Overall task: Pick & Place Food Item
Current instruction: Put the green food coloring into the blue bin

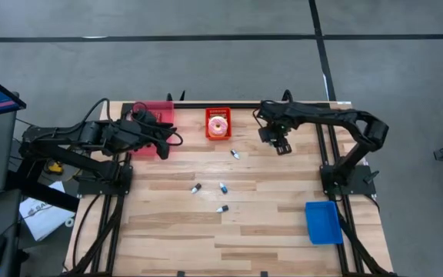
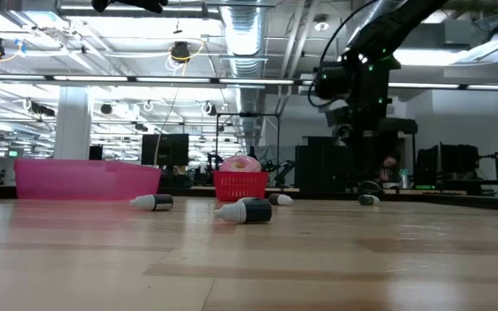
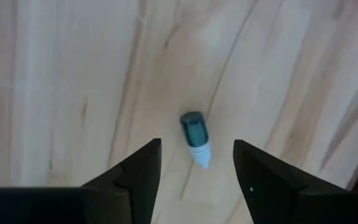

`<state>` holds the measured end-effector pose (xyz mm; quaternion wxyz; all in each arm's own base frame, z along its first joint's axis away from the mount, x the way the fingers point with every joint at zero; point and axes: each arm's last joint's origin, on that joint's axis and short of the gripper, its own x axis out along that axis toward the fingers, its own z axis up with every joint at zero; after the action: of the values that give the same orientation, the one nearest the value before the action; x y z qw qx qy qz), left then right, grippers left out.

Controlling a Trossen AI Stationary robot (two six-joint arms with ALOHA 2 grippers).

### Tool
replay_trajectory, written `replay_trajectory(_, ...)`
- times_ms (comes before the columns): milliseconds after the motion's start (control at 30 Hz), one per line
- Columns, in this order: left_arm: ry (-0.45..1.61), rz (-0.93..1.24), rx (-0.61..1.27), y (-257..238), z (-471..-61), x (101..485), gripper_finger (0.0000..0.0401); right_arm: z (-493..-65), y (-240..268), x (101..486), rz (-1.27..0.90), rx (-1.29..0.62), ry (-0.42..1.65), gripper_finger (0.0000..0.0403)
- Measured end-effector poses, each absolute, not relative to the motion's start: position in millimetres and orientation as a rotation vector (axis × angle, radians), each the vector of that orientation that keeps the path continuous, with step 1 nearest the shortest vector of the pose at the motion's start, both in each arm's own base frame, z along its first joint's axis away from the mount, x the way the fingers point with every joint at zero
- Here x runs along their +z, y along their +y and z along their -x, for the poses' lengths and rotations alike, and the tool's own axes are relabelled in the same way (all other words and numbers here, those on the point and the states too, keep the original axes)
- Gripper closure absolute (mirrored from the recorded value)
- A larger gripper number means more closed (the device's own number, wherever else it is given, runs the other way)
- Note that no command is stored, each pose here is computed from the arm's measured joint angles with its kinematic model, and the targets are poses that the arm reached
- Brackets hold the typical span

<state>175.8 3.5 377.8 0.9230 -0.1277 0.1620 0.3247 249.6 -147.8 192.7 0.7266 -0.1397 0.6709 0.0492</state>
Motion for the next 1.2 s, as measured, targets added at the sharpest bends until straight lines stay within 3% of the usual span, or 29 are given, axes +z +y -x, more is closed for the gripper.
replay_trajectory(467,0.35,0.239,0.659,3,-175,377,0.0309,-254,-166,141,0.224,0.171,1.616,0.0227)
replay_trajectory(667,0.353,0.243,0.647,2,-176,377,0.0309,-254,-170,137,0.18,0.153,1.619,0.0244)
replay_trajectory(1200,0.345,0.247,0.646,2,-176,377,0.0309,-254,-164,141,-0.073,0.078,1.554,0.0349)
